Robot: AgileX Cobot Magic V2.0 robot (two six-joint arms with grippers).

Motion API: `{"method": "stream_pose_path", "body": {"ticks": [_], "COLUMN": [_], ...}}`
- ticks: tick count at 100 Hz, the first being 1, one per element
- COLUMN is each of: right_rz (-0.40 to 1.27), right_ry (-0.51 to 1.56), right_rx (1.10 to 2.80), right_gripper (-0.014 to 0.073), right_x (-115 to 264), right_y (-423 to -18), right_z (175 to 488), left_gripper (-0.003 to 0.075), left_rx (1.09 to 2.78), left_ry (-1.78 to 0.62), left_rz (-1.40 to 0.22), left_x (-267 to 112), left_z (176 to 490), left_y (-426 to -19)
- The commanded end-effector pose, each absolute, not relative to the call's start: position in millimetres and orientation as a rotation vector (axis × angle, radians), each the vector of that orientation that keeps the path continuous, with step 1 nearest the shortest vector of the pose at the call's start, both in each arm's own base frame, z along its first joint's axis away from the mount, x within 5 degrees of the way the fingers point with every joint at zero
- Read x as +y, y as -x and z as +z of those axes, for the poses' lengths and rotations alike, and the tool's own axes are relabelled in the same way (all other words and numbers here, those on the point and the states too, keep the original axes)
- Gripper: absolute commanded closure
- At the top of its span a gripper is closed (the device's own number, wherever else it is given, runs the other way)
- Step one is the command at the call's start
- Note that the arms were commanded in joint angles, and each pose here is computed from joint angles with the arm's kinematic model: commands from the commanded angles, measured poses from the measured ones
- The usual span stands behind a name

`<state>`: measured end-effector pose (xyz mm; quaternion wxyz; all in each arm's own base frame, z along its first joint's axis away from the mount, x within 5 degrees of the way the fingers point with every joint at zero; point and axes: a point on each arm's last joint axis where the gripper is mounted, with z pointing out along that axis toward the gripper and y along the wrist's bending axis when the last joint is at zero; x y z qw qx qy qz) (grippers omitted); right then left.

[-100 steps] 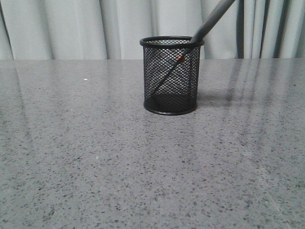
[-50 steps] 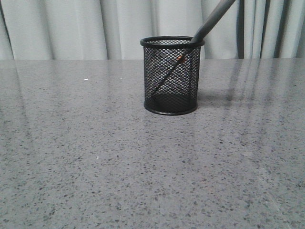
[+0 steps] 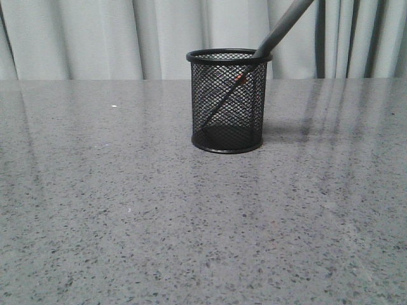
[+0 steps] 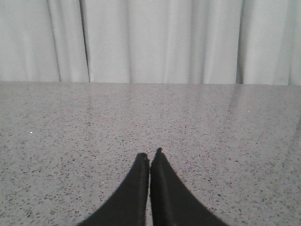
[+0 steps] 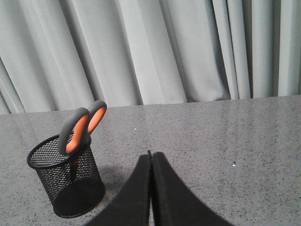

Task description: Put scissors into bucket

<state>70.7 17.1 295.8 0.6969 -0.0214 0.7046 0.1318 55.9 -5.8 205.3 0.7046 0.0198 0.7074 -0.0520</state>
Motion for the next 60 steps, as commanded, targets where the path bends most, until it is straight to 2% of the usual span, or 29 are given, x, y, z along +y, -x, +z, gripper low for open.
{"method": "stream_pose_path", "body": {"ticks": [1, 60], "right_rz": [0.262, 0.262], "right_ry": [0.02, 0.02], "right_rx": [1.487, 1.487], "right_gripper": [0.0649, 0.0649], "right_x": [13.4, 13.4], "right_y": [-70.9, -70.9], "right_z": [309.6, 309.6], "left_gripper": [0.0741, 0.0741], "left_rx": [1.508, 1.499], "left_ry": [-0.006, 0.002], "left_rz": [-0.153, -0.161], "left_x": [-5.5, -5.5], "left_z": [203.1, 204.5], "left_y": [-55.0, -54.8]}}
